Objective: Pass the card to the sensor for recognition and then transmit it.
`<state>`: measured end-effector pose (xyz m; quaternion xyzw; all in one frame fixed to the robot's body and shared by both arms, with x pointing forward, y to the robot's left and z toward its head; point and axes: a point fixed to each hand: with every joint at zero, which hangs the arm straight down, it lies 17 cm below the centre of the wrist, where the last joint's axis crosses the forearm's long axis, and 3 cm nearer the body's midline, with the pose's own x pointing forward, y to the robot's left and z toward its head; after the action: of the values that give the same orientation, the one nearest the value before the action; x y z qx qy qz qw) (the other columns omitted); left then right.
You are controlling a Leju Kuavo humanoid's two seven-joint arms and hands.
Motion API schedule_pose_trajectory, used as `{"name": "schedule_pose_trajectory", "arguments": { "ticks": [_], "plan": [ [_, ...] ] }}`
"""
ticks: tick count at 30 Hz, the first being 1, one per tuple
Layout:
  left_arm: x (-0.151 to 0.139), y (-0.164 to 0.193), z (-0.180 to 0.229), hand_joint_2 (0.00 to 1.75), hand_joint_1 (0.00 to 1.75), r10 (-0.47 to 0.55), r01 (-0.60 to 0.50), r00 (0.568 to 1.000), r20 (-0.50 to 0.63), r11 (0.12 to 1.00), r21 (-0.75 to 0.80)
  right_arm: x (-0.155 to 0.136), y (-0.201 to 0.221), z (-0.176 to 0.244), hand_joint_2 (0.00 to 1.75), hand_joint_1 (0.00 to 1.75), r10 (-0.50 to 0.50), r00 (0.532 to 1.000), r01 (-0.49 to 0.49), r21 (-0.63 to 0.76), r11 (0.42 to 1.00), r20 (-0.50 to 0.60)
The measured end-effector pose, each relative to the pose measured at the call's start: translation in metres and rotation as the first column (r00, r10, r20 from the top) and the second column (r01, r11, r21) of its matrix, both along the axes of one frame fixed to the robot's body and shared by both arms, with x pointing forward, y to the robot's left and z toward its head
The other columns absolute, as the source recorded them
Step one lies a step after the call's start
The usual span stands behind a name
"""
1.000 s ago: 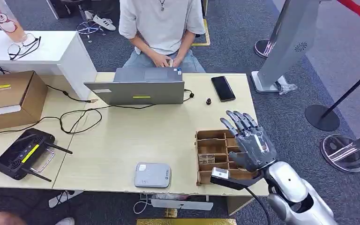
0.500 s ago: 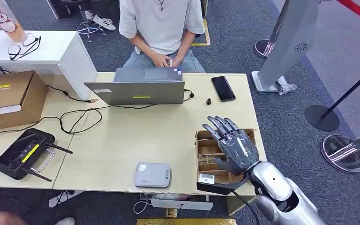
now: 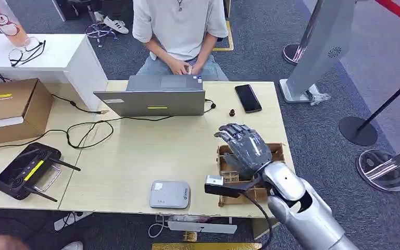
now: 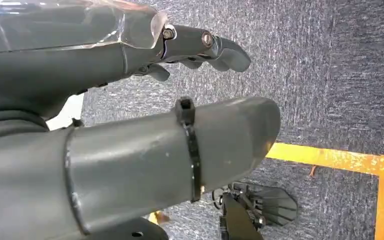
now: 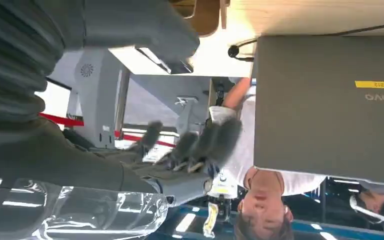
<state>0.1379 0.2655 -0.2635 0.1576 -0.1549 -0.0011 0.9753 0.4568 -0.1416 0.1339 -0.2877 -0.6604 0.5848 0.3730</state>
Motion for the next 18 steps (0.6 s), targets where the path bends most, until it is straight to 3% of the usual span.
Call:
{"name": "schedule_pose_trajectory", "arguments": {
  "ticks": [10,11,12,13,18],
  "plan": [
    [-0.0012,0.0011,-0.0002,0.00,0.00,0.015,-0.015,1.000,-0.002,1.000,0.000,0.0085,-0.0016,-0.0081,1.75,1.33,-0.010,1.000,0.010,-0.017,1.000,-0.011],
    [-0.0013,0.0013,-0.0002,0.00,0.00,0.018,-0.018,1.000,-0.002,1.000,0.000,0.0083,-0.0016,-0.0082,1.75,1.08,-0.010,1.000,0.010,-0.017,1.000,-0.009],
    [-0.0015,0.0015,-0.0002,0.00,0.00,0.020,-0.020,1.000,-0.003,1.000,0.001,0.0082,-0.0016,-0.0082,1.75,1.06,-0.011,1.000,0.011,-0.016,1.000,-0.008],
    [-0.0017,0.0015,-0.0003,0.00,0.00,0.020,-0.020,1.000,-0.003,1.000,0.000,0.0078,-0.0014,-0.0081,1.75,0.93,-0.010,1.000,0.010,-0.015,1.000,-0.007],
    [-0.0017,0.0019,-0.0002,0.00,0.00,0.024,-0.024,1.000,-0.001,1.000,0.001,0.0032,-0.0003,-0.0045,1.75,0.84,-0.012,1.000,0.012,-0.003,1.000,0.008]
  ]
}}
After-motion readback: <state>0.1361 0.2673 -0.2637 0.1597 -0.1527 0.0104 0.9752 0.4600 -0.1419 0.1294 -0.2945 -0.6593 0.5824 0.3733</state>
